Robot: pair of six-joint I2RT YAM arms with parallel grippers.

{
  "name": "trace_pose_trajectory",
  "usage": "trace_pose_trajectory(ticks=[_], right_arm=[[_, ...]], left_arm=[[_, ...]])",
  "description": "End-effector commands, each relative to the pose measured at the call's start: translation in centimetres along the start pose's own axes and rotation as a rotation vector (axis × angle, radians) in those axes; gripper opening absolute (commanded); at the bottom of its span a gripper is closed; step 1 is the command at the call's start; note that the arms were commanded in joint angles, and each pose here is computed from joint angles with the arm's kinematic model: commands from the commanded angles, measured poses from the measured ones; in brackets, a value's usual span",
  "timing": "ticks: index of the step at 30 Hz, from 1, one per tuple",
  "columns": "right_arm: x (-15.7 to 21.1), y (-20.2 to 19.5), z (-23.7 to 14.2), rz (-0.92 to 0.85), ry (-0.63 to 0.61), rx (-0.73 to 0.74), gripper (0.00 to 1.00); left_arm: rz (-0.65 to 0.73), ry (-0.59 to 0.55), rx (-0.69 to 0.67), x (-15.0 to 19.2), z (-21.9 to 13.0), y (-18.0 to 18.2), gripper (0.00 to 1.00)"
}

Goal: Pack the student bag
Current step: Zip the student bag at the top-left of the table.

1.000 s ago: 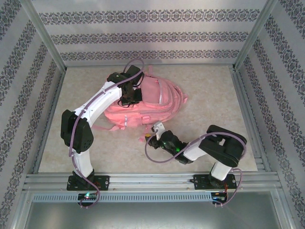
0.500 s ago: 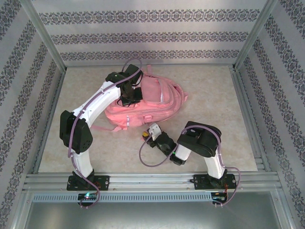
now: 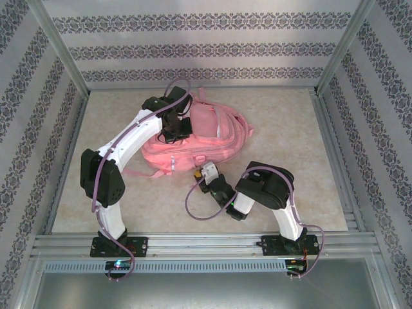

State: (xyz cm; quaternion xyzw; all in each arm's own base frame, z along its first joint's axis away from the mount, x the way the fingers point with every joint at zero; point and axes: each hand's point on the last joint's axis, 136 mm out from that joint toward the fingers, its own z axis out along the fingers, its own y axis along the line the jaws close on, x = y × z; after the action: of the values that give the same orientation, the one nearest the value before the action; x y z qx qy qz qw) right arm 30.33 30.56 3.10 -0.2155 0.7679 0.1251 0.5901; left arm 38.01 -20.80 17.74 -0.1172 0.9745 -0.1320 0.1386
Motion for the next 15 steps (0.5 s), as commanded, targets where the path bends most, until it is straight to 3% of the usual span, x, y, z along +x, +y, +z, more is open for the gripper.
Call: trace_pose_trajectory(ticks=[1, 12, 15], right_arm=[[0.0, -0.8, 0.5, 0.049, -0.015, 0.032, 0.45], [-0.9, -0.3, 1.7, 0.057, -0.034, -0.002, 0.34], [-0.8, -0.4, 1.9, 0.068, -0.034, -0.002, 0.27]], left_arm=[[-0.01, -0.088, 0.132, -1.9, -3.3, -2.4, 0.0], [-0.017, -0.067, 0.118, -1.8, -1.9, -1.9, 0.0], [-0.02, -0.065, 0.119, -1.9, -1.7, -1.8, 0.0]])
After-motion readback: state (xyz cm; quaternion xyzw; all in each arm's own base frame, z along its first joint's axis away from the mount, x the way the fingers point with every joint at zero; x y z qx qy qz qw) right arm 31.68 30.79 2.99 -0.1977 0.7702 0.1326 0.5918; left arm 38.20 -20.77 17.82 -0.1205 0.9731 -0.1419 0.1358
